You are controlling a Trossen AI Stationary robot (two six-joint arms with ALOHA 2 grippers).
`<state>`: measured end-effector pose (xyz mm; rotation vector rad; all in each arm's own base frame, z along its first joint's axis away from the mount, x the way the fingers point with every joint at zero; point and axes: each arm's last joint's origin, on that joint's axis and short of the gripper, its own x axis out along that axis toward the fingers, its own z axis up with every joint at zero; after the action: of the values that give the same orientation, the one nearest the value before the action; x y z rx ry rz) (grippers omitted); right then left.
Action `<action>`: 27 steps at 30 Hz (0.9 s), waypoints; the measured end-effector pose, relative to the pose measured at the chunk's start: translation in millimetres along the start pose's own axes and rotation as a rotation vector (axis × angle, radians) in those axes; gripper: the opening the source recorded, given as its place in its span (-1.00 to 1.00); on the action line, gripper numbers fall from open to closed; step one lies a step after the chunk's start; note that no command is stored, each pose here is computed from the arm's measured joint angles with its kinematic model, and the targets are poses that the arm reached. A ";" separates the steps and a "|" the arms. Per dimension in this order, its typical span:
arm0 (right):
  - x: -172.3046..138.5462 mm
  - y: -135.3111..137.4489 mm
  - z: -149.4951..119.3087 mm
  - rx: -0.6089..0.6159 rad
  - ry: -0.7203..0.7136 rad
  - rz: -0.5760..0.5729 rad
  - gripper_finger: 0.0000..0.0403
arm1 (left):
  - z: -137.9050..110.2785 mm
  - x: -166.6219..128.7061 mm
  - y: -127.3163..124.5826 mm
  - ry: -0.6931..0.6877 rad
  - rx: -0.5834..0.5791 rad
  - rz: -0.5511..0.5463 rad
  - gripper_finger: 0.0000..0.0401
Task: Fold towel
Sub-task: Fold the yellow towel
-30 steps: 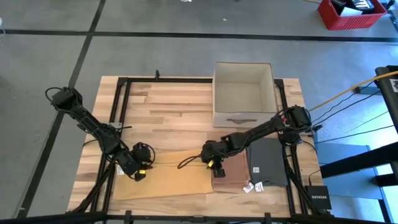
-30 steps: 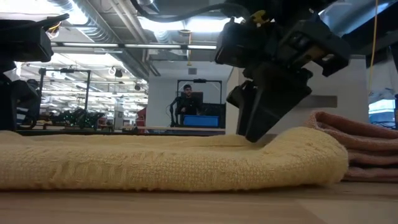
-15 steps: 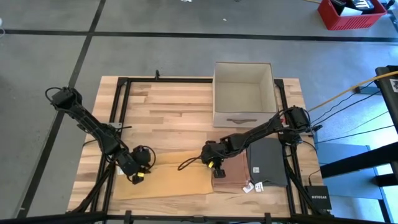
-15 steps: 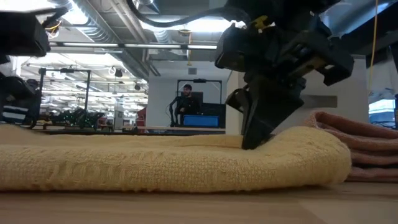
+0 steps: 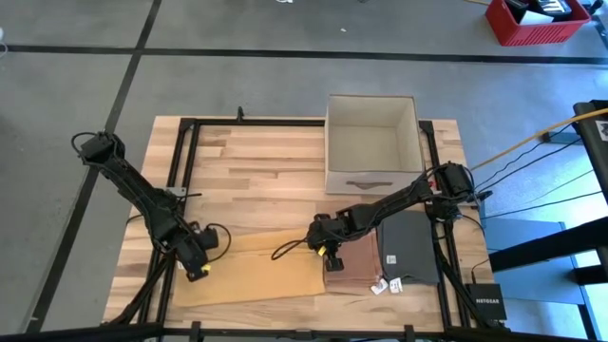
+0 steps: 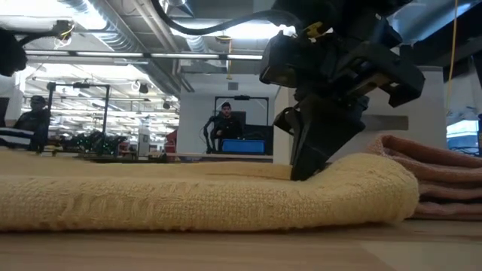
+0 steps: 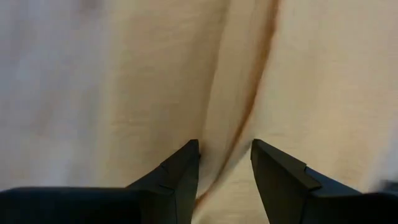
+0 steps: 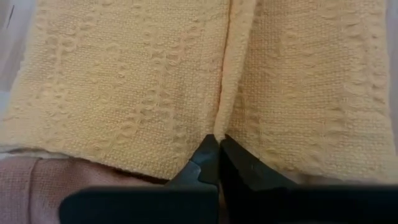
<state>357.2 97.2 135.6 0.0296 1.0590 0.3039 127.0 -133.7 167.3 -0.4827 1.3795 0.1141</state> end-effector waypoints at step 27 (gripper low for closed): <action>-0.2 -3.4 0.6 0.070 -0.021 -0.128 -0.98 | -6.1 -3.9 5.8 0.093 0.104 -0.064 -0.31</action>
<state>358.4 94.0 135.5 0.0276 1.0453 0.1507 118.5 -130.1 168.8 -0.4489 1.4517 -0.0324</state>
